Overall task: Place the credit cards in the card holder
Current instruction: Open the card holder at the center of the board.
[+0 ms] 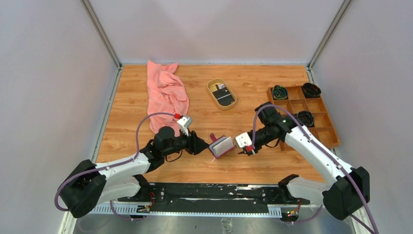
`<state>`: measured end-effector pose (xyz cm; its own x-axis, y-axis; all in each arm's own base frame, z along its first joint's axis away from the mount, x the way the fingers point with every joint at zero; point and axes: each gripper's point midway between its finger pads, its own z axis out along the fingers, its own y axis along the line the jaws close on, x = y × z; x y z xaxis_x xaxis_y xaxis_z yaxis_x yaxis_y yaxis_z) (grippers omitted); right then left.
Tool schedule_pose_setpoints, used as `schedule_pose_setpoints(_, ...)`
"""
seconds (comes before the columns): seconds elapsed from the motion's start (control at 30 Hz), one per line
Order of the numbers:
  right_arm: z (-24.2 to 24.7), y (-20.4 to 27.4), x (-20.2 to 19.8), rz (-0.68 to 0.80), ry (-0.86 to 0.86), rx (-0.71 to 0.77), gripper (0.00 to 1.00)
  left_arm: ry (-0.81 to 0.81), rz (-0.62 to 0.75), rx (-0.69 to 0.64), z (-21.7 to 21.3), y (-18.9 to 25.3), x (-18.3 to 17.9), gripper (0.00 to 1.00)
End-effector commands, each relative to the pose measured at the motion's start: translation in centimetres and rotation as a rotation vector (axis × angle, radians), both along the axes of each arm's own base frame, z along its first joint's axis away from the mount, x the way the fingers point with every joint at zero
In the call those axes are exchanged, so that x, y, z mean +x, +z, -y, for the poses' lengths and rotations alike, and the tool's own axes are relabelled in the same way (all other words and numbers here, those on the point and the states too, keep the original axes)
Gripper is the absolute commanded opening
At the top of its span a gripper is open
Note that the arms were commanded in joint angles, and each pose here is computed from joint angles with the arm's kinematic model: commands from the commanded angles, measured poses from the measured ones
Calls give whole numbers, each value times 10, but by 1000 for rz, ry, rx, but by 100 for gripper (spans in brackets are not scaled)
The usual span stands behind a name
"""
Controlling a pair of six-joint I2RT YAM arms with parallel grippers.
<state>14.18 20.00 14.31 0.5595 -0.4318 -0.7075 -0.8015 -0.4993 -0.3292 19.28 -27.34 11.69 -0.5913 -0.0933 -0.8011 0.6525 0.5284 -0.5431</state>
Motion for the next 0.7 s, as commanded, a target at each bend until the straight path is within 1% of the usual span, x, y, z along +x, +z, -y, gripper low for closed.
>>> schedule_pose_setpoints(0.0,-35,33,14,-368,-281,95,33,61,69,12,-5,5,11,47)
schedule_pose_setpoints(0.03,-41,31,26,-393,-334,100,30,81,70,14,-8,3,12,47)
schedule_pose_setpoints(0.1,-48,19,50,-417,-437,79,29,121,71,15,-15,1,15,47)
schedule_pose_setpoints(0.17,-50,3,79,-403,-557,35,29,164,73,5,-22,1,16,48)
schedule_pose_setpoints(0.23,-53,-7,88,-417,-575,6,32,190,74,-6,-27,1,16,48)
schedule_pose_setpoints(0.27,-56,-10,87,-436,-551,0,35,199,72,-10,-29,1,15,48)
schedule_pose_setpoints(0.33,-65,-15,83,-450,-497,-21,43,205,69,-15,-32,-1,14,49)
schedule_pose_setpoints(0.4,-74,-22,76,-396,-414,-73,48,208,62,-16,-33,-3,12,50)
schedule_pose_setpoints(0.5,-90,-28,64,-322,-282,-127,51,206,47,-15,-34,-7,9,50)
schedule_pose_setpoints(0.6,-101,-32,53,-295,-137,-162,53,210,34,-14,-36,-12,7,50)
schedule_pose_setpoints(0.67,-101,-41,44,-289,-47,-218,53,218,34,-16,-38,-13,7,50)
